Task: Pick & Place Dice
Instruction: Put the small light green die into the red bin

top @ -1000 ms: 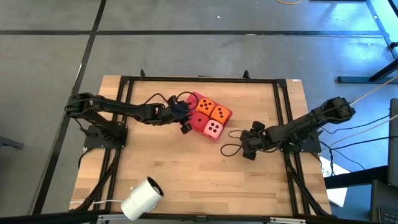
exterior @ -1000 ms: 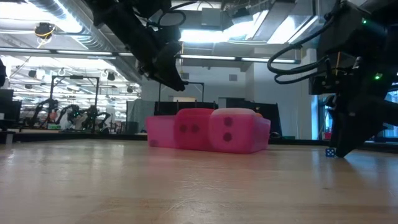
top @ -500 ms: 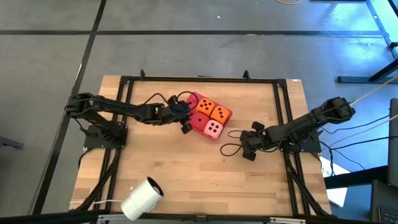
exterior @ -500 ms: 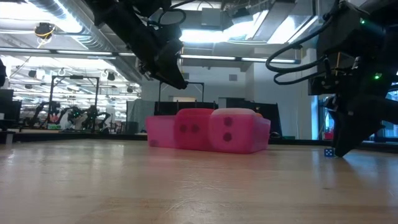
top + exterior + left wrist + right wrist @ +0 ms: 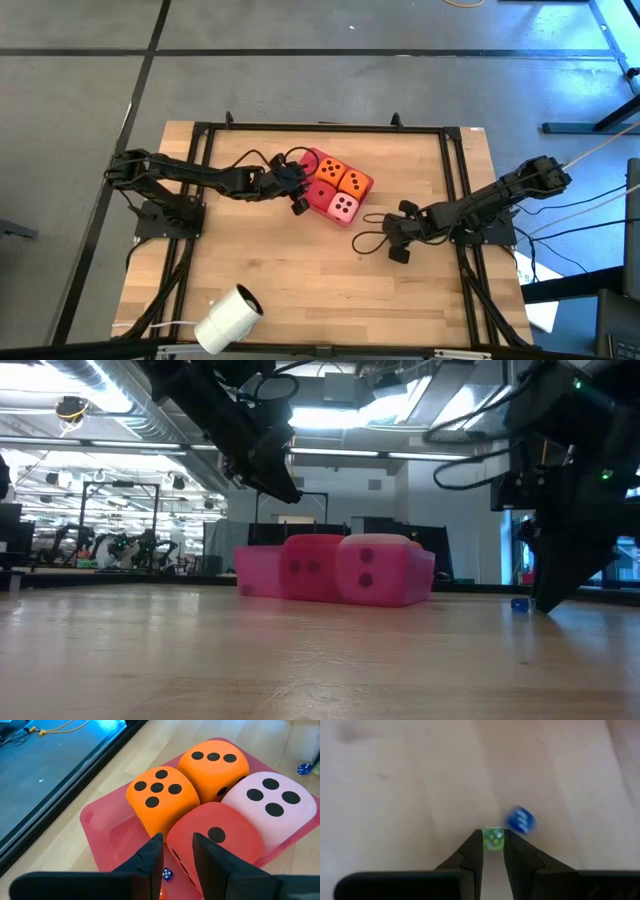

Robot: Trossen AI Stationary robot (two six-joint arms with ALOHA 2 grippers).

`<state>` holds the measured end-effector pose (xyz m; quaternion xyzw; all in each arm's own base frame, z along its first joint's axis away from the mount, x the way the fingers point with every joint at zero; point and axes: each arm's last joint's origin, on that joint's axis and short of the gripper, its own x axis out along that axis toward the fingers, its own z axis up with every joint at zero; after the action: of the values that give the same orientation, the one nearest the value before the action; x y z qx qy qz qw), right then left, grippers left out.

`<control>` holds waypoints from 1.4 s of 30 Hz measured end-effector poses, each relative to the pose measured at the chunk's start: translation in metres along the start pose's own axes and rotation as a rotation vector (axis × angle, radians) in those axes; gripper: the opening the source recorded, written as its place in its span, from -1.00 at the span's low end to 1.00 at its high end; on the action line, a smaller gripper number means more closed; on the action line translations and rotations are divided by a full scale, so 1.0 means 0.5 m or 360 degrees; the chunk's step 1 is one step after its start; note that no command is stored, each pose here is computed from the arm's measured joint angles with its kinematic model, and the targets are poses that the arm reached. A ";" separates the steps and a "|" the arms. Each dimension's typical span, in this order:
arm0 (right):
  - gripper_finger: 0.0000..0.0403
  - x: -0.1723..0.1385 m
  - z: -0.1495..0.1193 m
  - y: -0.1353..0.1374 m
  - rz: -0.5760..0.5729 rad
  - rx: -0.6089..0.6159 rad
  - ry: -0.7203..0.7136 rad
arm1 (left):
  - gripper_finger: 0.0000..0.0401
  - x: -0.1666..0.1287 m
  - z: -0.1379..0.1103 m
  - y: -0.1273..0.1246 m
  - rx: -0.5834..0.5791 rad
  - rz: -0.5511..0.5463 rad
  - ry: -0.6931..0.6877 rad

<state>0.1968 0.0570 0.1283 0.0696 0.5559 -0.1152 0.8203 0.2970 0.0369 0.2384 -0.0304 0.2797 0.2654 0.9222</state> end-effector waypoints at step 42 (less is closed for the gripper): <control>-0.59 0.064 0.490 -0.127 -0.0017 -0.0084 -0.0685 | -0.62 -0.126 0.022 0.033 0.0171 0.0249 -0.0100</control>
<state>0.4108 -0.0672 0.1908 0.0189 0.3711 -0.1172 0.9210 0.2498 0.0236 0.2830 0.0495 0.2659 0.3222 0.9072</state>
